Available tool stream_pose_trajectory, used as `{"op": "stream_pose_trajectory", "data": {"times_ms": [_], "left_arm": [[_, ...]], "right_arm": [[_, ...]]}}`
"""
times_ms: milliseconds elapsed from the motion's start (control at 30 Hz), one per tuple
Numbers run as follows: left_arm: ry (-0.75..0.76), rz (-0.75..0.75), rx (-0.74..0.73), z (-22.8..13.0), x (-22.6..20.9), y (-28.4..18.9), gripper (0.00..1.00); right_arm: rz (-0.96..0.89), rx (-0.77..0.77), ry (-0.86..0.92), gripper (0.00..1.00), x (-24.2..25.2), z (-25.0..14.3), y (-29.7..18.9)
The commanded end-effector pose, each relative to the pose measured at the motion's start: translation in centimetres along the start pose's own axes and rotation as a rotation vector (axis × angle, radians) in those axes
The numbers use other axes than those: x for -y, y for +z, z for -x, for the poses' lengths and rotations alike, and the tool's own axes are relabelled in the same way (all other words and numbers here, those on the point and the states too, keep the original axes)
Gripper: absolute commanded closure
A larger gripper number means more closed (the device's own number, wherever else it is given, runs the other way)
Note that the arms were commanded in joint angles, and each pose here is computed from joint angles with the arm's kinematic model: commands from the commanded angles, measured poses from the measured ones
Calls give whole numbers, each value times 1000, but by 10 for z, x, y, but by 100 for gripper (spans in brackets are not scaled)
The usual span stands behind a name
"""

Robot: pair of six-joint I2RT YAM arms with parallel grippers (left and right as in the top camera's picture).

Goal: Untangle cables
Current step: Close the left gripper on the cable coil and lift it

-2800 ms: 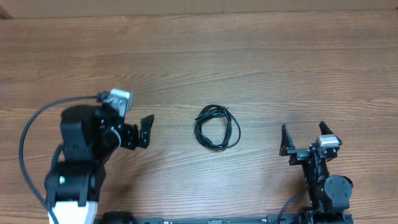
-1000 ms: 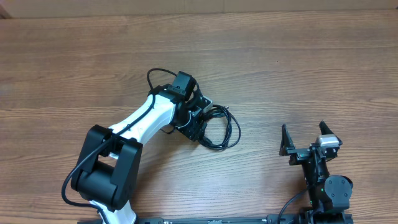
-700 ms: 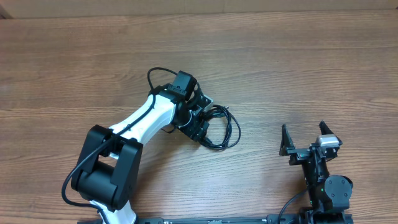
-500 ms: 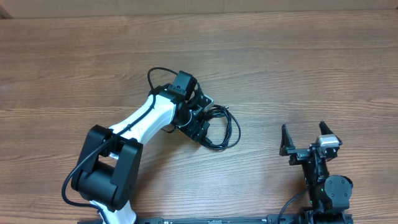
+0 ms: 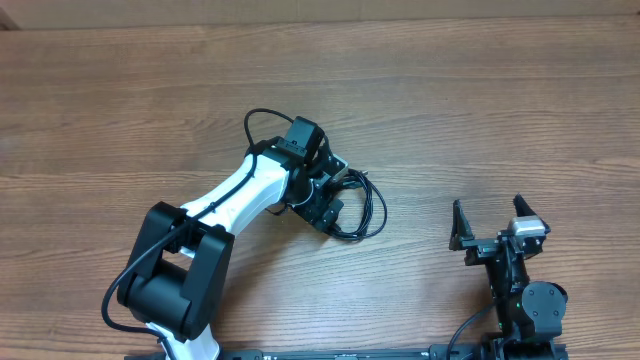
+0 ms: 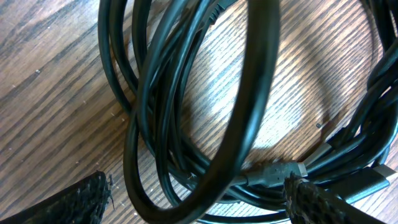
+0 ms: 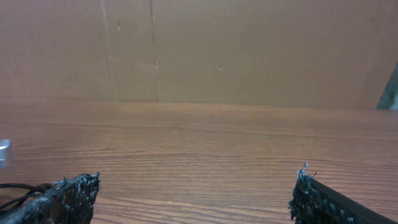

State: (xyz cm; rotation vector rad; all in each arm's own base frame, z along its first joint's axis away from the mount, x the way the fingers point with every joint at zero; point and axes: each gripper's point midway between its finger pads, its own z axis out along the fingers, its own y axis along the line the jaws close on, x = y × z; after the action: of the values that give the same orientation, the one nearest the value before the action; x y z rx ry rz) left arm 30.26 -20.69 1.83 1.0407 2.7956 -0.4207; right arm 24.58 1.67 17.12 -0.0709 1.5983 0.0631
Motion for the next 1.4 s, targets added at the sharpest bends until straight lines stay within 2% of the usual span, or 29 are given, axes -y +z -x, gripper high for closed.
{"op": "stream_pose_trajectory", "data": {"times_ms": [0, 133, 300, 600, 933, 1367], "left_arm": [[9, 3, 13, 8, 1, 0, 8], [9, 3, 13, 7, 1, 0, 2], [4, -1, -5, 3, 1, 5, 0], [-13, -8, -23, 0, 2, 12, 0], [-36, -45, -109, -18, 1, 42, 0], [-35, -44, -106, -17, 1, 42, 0]], "right_arm": [[-4, 3, -1, 0, 0, -2, 0], [-4, 3, -1, 0, 0, -2, 0], [-4, 3, -1, 0, 0, -2, 0], [-4, 3, -1, 0, 0, -2, 0], [-4, 3, -1, 0, 0, -2, 0], [-4, 3, -1, 0, 0, -2, 0]]}}
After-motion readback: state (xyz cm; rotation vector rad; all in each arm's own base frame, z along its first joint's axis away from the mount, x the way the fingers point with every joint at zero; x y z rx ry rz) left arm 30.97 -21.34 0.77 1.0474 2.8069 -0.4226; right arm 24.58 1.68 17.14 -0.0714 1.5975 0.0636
